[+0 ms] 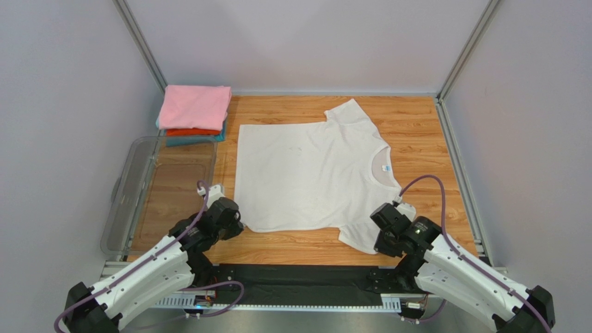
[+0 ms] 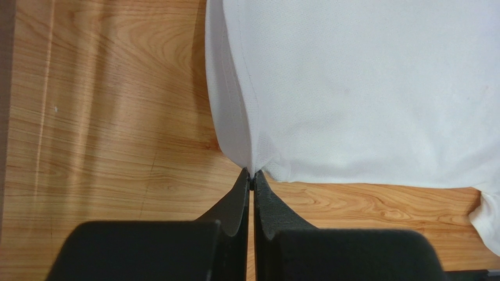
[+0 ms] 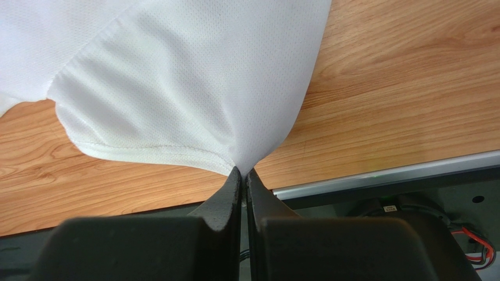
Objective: Fold and stack the t-shirts
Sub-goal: Fold the tshirt
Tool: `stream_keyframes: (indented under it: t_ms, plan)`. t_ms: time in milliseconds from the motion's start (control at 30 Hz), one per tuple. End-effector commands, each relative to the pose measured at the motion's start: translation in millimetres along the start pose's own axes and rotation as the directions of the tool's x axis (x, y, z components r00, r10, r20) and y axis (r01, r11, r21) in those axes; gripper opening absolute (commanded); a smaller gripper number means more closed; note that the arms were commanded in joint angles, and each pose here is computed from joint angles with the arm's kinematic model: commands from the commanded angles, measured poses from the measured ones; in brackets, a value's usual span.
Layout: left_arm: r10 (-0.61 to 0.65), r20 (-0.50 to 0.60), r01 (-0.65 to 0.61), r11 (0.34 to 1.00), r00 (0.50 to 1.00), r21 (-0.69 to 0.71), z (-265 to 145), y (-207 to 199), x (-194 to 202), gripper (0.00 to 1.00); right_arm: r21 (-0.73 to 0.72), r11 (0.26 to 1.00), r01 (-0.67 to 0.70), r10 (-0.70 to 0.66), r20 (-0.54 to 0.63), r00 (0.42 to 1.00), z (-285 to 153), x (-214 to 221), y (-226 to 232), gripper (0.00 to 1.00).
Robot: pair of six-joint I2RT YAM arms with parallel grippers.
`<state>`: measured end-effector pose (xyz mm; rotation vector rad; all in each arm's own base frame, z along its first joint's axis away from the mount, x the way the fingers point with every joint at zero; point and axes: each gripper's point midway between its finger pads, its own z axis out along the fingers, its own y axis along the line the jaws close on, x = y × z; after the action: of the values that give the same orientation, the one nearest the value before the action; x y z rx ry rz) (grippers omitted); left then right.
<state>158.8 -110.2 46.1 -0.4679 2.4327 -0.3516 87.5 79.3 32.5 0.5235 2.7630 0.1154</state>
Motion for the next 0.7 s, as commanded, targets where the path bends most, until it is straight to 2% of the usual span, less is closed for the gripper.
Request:
stream_keyframes:
  t_ms: [0, 267, 667]
  plan:
    - [0.002, 0.003, -0.002, 0.999, 1.000, 0.038, -5, -7, -3, 0.00, -0.033, 0.999, -0.020, 0.021, 0.044, 0.999, -16, -11, 3, 0.00]
    - [0.013, -0.007, -0.012, 0.992, 1.000, 0.129, -23, -19, -5, 0.00, -0.072, 0.997, -0.030, 0.033, 0.039, 0.999, -37, -11, 3, 0.00]
    - [-0.026, -0.016, 0.028, 0.985, 1.000, 0.172, -41, -13, -1, 0.00, -0.143, 0.989, -0.043, 0.055, 0.076, 0.996, -68, -18, 0, 0.00]
